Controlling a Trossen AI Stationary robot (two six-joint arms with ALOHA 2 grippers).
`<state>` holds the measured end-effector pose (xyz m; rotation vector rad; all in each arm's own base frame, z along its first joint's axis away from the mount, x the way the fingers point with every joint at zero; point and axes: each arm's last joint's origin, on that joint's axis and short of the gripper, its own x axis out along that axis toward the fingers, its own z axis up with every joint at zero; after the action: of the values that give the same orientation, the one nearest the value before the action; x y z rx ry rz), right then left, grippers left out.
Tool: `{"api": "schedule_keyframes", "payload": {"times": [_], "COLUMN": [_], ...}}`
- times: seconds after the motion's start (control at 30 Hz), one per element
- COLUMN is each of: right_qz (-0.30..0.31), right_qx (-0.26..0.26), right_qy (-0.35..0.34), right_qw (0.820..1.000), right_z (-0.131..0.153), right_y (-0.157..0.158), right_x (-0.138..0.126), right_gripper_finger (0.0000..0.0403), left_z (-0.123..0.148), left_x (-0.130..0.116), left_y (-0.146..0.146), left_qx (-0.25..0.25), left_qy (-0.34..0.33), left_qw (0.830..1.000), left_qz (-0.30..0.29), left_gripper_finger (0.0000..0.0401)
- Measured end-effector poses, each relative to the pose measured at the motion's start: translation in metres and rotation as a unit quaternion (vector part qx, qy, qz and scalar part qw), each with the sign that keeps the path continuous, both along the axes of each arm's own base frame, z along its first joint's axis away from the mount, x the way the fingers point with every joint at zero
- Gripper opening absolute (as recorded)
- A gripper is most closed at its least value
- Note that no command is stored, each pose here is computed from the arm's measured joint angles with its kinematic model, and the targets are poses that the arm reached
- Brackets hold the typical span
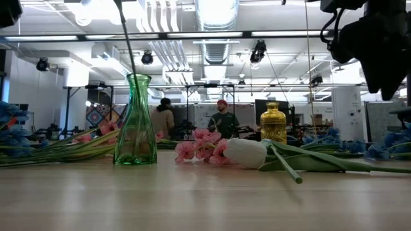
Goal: Sort flowers into vase by color
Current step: Put the bottom right blue flowers into the yellow vase
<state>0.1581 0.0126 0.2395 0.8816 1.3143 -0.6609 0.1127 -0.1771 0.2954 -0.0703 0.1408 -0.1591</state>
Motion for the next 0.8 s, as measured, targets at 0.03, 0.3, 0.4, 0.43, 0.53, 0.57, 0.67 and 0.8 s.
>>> {"api": "schedule_keyframes", "payload": {"times": [0.03,0.3,0.4,0.43,0.53,0.57,0.67,0.8], "right_qz": [-0.005,-0.044,-0.035,-0.03,-0.026,-0.025,-0.023,-0.035], "right_qx": [0.005,0.025,0.03,0.039,0.063,0.069,0.079,0.077], "right_qy": [0.005,0.068,0.088,0.093,0.11,0.115,0.123,0.128], "right_qw": [1.0,0.996,0.995,0.994,0.992,0.991,0.989,0.988], "right_z": [-0.002,-0.023,-0.029,-0.03,-0.032,-0.033,-0.033,-0.032], "right_y": [0.002,0.014,0.019,0.021,0.028,0.03,0.036,0.045], "right_x": [0.0,-0.001,0.001,0.001,0.002,0.002,0.0,-0.004], "right_gripper_finger": [0.0261,0.0281,0.0283,0.0283,0.0283,0.0283,0.0283,0.0283], "left_z": [-0.003,-0.021,-0.027,-0.029,-0.033,-0.034,-0.036,-0.038], "left_x": [-0.003,-0.014,-0.017,-0.017,-0.018,-0.018,-0.018,-0.016], "left_y": [0.002,0.018,0.022,0.023,0.025,0.025,0.023,0.023], "left_qx": [-0.009,-0.044,-0.056,-0.061,-0.078,-0.083,-0.091,-0.102], "left_qy": [0.015,0.102,0.131,0.143,0.161,0.165,0.17,0.166], "left_qw": [1.0,0.993,0.989,0.987,0.982,0.981,0.979,0.977], "left_qz": [0.0,0.033,0.041,0.042,0.056,0.06,0.067,0.082], "left_gripper_finger": [0.0074,0.0074,0.0074,0.0074,0.0074,0.0074,0.0074,0.0074]}}
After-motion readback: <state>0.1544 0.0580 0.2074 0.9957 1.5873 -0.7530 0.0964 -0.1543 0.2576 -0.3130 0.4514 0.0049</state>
